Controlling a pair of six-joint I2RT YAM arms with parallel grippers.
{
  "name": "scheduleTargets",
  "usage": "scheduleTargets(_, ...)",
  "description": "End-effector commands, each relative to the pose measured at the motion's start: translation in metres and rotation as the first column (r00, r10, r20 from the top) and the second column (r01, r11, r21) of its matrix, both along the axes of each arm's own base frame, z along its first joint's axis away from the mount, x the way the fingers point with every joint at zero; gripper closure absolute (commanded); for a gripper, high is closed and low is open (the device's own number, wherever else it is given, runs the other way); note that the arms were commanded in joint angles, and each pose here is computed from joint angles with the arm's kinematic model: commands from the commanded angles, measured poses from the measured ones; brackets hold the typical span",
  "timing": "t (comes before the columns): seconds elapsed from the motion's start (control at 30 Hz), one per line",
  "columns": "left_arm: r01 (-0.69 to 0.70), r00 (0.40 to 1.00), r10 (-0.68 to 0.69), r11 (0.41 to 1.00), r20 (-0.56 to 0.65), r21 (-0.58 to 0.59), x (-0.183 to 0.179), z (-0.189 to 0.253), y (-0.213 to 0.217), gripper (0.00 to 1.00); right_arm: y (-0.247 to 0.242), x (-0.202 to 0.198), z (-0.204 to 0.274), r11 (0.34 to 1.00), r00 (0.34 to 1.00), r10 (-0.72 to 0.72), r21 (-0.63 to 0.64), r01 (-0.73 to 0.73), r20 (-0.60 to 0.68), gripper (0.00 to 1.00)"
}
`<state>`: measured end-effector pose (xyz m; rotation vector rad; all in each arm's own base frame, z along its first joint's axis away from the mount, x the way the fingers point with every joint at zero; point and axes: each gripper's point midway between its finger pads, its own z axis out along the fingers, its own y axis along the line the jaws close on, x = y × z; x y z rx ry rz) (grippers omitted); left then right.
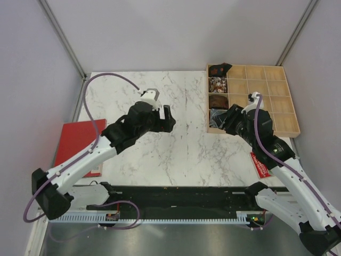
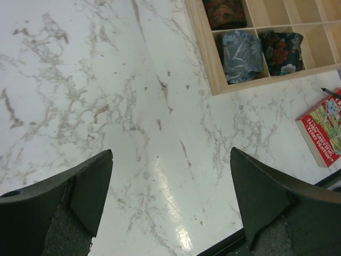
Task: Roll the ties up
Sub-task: Reset both arms
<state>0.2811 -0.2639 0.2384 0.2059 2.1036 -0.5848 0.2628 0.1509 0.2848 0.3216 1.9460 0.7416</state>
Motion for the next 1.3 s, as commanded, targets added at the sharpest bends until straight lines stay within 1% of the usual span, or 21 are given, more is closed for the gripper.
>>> scheduleTargets(0.0,-0.114,0.993,0.113,0.993,0.04,0.022,-0.01,0.004,0.053,0.04,0.01,0.006,0.002,0.998,0.999,0.024,0.049,-0.025,0.026,0.45)
scheduleTargets(0.1,-0.171,0.985,0.17,0.984,0.012,0.058,-0.014,-0.014,0.079,0.04,0.011,0.005,-0.002,0.998,0.999,0.027,0.052,-0.028,0.019,0.44)
scheduleTargets(0.23,-0.335,0.939,0.342,0.934,-0.039,0.128,-0.005,-0.039,0.129,0.01,0.013,0.001,-0.005,0.997,0.999,0.042,0.062,-0.043,0.012,0.44)
scheduleTargets(0.27,-0.376,0.921,0.387,0.916,-0.051,0.142,-0.002,-0.043,0.141,0.0,0.013,0.0,-0.004,0.997,0.999,0.043,0.065,-0.044,0.014,0.43)
scheduleTargets(0.33,-0.499,0.854,0.517,0.845,-0.055,0.195,0.006,-0.053,0.18,0.0,0.012,-0.004,-0.002,0.997,0.999,0.046,0.069,-0.047,0.019,0.43)
scheduleTargets(0.4,-0.554,0.814,0.578,0.803,-0.059,0.219,0.015,-0.061,0.208,0.0,0.01,-0.007,0.001,0.996,0.998,0.053,0.065,-0.054,0.026,0.42)
scheduleTargets(0.47,-0.534,0.824,0.56,0.819,-0.089,0.208,0.022,-0.073,0.215,0.0,0.008,-0.009,0.002,0.997,0.998,0.058,0.038,-0.06,0.034,0.4)
scheduleTargets(0.5,-0.559,0.804,0.585,0.803,-0.102,0.206,0.027,-0.08,0.232,0.0,0.006,-0.011,-0.001,0.998,0.998,0.057,0.023,-0.057,0.024,0.39)
scheduleTargets(0.53,-0.528,0.826,0.551,0.83,-0.118,0.177,0.032,-0.081,0.23,0.0,0.005,-0.012,0.0,0.998,0.998,0.061,0.014,-0.062,0.026,0.38)
scheduleTargets(0.57,-0.509,0.831,0.541,0.834,-0.131,0.214,0.036,-0.09,0.237,0.0,0.004,-0.013,-0.003,0.998,0.998,0.066,-0.001,-0.066,0.024,0.37)
scheduleTargets(0.63,-0.547,0.806,0.579,0.807,-0.119,0.224,0.047,-0.095,0.26,0.0,0.004,-0.015,-0.004,0.997,0.997,0.074,-0.011,-0.074,0.026,0.36)
scheduleTargets(0.73,-0.593,0.745,0.64,0.765,-0.188,0.252,0.053,-0.121,0.28,0.0,0.004,-0.017,-0.009,0.996,0.996,0.083,-0.018,-0.083,0.029,0.33)
scheduleTargets(0.8,-0.635,0.709,0.682,0.728,-0.182,0.258,0.059,-0.132,0.29,0.0,0.003,-0.019,-0.013,0.996,0.995,0.09,-0.021,-0.089,0.033,0.33)
scheduleTargets(0.87,-0.657,0.713,0.692,0.715,-0.109,0.241,0.071,-0.131,0.296,0.0,0.002,-0.021,-0.013,0.996,0.995,0.093,-0.018,-0.092,0.042,0.32)
scheduleTargets(0.9,-0.664,0.706,0.701,0.704,-0.096,0.254,0.067,-0.141,0.3,0.0,0.002,-0.022,-0.014,0.995,0.994,0.095,-0.018,-0.094,0.045,0.32)
scheduleTargets(0.93,-0.66,0.72,0.691,0.71,-0.063,0.244,0.071,-0.14,0.301,0.0,0.002,-0.023,-0.014,0.996,0.994,0.094,-0.015,-0.094,0.051,0.31)
scheduleTargets(1.03,-0.638,0.77,0.635,0.759,0.072,0.129,0.09,-0.13,0.291,0.0,0.001,-0.026,-0.019,0.996,0.994,0.094,-0.004,-0.094,0.065,0.29)
scheduleTargets(1.1,-0.646,0.762,0.63,0.754,0.148,0.116,0.099,-0.127,0.296,0.01,0.004,-0.028,-0.024,0.993,0.991,0.117,-0.004,-0.117,0.063,0.28)
scheduleTargets(1.17,-0.641,0.767,0.618,0.753,0.173,0.148,0.102,-0.137,0.3,0.02,0.007,-0.028,-0.027,0.991,0.99,0.132,-0.007,-0.131,0.051,0.28)
scheduleTargets(1.23,-0.601,0.785,0.561,0.793,0.263,0.101,0.114,-0.125,0.292,0.07,0.009,-0.029,-0.029,0.989,0.988,0.15,-0.009,-0.15,0.045,0.27)
scheduleTargets(1.27,-0.571,0.804,0.528,0.813,0.273,0.111,0.109,-0.135,0.287,0.09,0.01,-0.03,-0.03,0.988,0.987,0.154,-0.009,-0.153,0.046,0.27)
